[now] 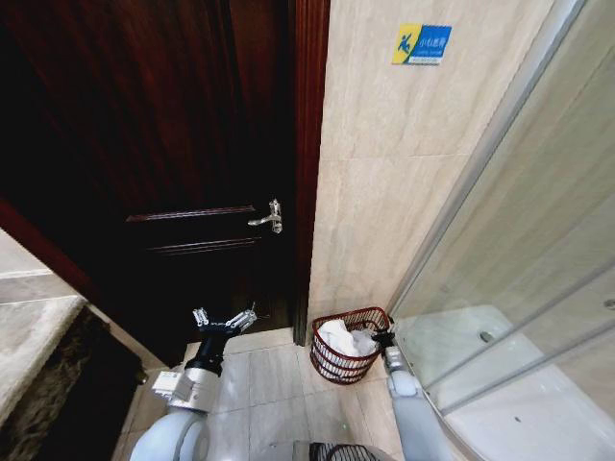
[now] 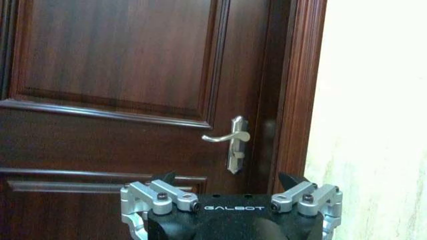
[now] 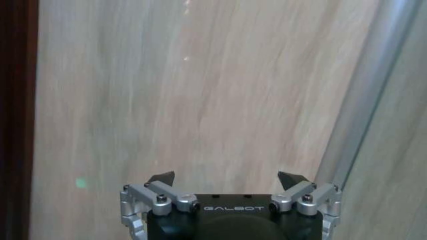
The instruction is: Discard the used towel into the hamper.
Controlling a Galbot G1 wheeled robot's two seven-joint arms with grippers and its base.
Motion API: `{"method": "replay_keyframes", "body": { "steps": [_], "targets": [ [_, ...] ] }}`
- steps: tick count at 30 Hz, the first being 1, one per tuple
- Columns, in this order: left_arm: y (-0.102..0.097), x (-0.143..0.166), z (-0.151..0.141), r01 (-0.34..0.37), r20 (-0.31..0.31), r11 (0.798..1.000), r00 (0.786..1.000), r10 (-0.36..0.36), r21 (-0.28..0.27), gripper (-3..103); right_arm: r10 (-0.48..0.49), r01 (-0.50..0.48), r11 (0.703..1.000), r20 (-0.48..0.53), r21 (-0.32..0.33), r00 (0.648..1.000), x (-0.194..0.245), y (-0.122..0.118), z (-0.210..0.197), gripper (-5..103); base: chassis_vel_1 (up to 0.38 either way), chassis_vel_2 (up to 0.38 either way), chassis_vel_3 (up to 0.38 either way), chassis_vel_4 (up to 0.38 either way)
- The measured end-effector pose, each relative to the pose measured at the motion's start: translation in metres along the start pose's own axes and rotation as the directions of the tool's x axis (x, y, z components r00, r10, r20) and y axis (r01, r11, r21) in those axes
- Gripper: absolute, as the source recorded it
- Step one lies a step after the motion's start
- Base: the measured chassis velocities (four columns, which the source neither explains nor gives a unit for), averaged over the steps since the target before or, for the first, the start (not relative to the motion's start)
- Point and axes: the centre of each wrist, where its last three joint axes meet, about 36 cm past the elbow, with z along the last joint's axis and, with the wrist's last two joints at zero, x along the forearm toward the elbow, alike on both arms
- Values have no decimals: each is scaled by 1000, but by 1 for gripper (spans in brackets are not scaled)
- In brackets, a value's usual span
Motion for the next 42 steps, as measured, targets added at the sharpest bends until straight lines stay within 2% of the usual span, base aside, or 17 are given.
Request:
{"method": "replay_keyframes", "body": {
  "steps": [2,3,5,6,7,8,12,13,16,19,20,22,25,29,38,42],
  "targets": [
    [0,0,0,0,0,1000,1000,0,0,100,4,0,997,52,-78,999,25,-5,-46,100,0,0,0,0],
    [0,0,0,0,0,1000,1000,0,0,100,4,0,997,52,-78,999,25,-5,-46,100,0,0,0,0],
    [0,0,0,0,0,1000,1000,0,0,100,-21,42,985,127,-165,992,54,-10,-97,100,0,0,0,0],
    [0,0,0,0,0,1000,1000,0,0,100,-21,42,985,127,-165,992,54,-10,-97,100,0,0,0,0],
    [0,0,0,0,0,1000,1000,0,0,100,-35,71,978,178,-195,983,72,-14,-127,100,0,0,0,0],
    [0,0,0,0,0,1000,1000,0,0,100,-35,71,978,178,-195,983,72,-14,-127,100,0,0,0,0],
    [0,0,0,0,0,1000,1000,0,0,100,-31,93,970,268,-224,963,104,-18,-181,100,0,0,0,0],
    [0,0,0,0,0,1000,1000,0,0,100,-31,93,970,268,-224,963,104,-18,-181,100,0,0,0,0],
    [0,0,0,0,0,1000,1000,0,0,100,36,47,968,322,-248,946,134,-16,-230,100,0,0,0,0],
    [0,0,0,0,0,1000,1000,0,0,100,46,47,967,350,-252,935,148,-13,-248,100,0,0,0,0],
    [0,0,0,0,0,1000,1000,0,0,100,52,49,968,391,-245,919,159,-11,-259,100,0,0,0,0],
    [0,0,0,0,0,1000,1000,0,0,100,56,48,970,412,-240,910,162,-11,-263,100,0,0,0,0],
    [0,0,0,0,0,1000,1000,0,0,100,86,24,977,491,-214,867,175,-13,-279,100,0,0,0,0],
    [0,0,0,0,0,1000,1000,0,0,100,113,-12,981,518,-194,848,183,-17,-286,100,0,0,0,0],
    [0,0,0,0,0,1000,1000,0,0,100,128,-26,977,486,-212,864,190,-15,-279,100,0,0,0,0],
    [0,0,0,0,0,1000,1000,0,0,100,128,-27,979,497,-204,858,190,-15,-277,100,0,0,0,0]
  ]
}}
